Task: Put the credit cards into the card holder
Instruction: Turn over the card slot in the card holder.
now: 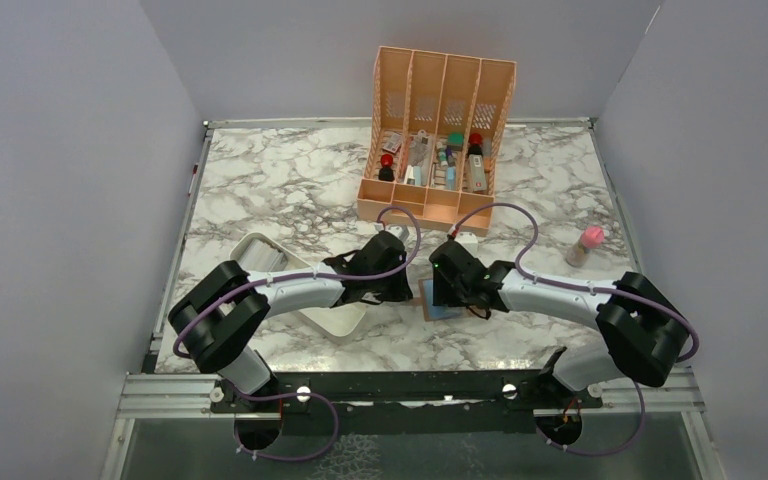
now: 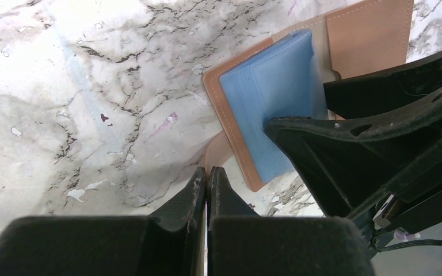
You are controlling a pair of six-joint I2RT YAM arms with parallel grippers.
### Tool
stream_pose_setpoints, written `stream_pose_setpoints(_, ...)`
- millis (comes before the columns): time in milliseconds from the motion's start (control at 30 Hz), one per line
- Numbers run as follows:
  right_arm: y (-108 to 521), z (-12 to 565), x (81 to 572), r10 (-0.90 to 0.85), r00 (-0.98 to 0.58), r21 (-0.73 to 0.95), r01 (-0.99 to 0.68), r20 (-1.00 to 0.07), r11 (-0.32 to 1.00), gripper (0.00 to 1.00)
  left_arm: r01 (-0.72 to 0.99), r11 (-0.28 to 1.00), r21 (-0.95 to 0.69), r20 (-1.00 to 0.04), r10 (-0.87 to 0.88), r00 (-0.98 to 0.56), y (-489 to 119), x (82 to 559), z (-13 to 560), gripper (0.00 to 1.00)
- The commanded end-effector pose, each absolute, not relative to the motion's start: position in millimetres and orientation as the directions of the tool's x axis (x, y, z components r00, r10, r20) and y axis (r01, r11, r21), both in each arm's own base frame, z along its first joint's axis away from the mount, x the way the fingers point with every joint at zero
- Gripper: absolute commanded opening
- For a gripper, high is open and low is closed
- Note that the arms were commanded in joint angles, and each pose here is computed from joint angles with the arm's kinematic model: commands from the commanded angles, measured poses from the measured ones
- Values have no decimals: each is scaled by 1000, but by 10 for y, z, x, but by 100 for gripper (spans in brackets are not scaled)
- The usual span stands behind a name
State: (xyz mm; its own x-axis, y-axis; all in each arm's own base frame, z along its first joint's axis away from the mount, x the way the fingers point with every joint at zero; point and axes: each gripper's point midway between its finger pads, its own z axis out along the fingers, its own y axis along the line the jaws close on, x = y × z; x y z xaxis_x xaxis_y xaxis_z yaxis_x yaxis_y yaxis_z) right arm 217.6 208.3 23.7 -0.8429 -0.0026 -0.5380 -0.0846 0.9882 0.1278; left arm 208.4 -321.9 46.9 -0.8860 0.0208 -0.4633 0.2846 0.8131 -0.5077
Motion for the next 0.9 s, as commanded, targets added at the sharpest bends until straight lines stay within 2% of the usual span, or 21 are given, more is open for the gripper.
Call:
stream_pose_setpoints(0,2022,237,2186,2,-830,107,-70,-558,992,57,294,807,-512,-492,6,-871,-3204,2123,541,0)
stream_pose_setpoints(367,1898,388,2205,9,-809,75,-44,-588,996,66,288,817,-499,-496,4,-868,-3164,2125,538,0)
stream_pose_setpoints(867,1693,514,2233,-8,-790,-12,-1,-613,1000,68,287,817,-500,-500,-2,-866,-3153,2131,575,0)
